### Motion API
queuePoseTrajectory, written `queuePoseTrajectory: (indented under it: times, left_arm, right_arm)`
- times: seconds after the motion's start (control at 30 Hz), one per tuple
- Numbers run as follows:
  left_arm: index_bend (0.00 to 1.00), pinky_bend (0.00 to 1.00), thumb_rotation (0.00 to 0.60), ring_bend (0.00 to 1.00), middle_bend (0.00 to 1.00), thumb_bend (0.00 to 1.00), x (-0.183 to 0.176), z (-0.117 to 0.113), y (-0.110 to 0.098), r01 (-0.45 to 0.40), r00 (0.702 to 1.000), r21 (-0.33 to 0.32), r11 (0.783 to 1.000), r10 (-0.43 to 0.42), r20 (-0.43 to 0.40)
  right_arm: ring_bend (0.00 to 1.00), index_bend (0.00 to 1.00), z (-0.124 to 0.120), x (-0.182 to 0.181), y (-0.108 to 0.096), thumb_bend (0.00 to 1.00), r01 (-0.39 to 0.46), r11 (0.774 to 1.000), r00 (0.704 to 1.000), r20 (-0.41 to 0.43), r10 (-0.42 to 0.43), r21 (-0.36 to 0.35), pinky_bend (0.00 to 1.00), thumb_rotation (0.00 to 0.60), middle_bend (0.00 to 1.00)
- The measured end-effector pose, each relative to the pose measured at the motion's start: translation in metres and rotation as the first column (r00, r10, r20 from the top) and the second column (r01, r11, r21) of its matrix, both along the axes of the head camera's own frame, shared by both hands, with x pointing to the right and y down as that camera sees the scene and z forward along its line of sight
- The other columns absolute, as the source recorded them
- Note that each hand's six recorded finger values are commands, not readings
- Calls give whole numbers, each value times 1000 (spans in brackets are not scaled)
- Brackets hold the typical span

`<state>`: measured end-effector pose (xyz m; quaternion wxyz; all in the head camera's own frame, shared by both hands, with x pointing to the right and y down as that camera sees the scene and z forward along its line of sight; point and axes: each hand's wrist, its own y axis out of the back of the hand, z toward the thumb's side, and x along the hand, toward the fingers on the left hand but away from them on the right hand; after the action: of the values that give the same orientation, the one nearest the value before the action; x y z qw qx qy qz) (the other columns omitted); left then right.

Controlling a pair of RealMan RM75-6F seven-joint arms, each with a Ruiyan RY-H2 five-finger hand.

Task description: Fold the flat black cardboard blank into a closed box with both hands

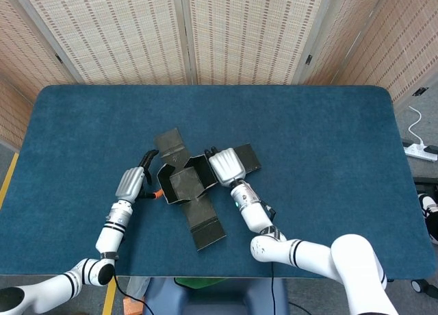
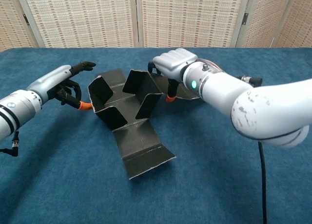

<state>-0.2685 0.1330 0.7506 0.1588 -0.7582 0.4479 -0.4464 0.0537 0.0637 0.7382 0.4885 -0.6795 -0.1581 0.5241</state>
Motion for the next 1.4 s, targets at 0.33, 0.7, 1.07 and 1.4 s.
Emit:
queuePoseTrajectory:
  times: [0.33,0.7,1.07,1.4]
  left_arm:
    - [52,818,600,595,103,233,12,-8,-6,-80,995,-21,997,79,-55]
    - [0,817,600,536,2,234,20,1,-15,-135,990,-83,987,131,-54]
    - [0,815,600,534,0,232,26,9,-21,-131,986,-186,974,108,-128]
    - [0,816,600,533,0,235,26,7,-15,-179,970,-302,936,117,-212]
  right_arm:
    - [799,484,-24,-18,-21,369,223,973,971,-107,-216,60,1000,600,571]
    - [804,484,-28,-21,-17,370,373,922,922,-151,-357,98,1000,600,571]
    - [804,484,-28,-18,-19,371,481,865,874,-150,-461,144,1000,600,576]
    - [804,484,-24,-16,-29,371,562,806,827,-144,-544,187,1000,600,562]
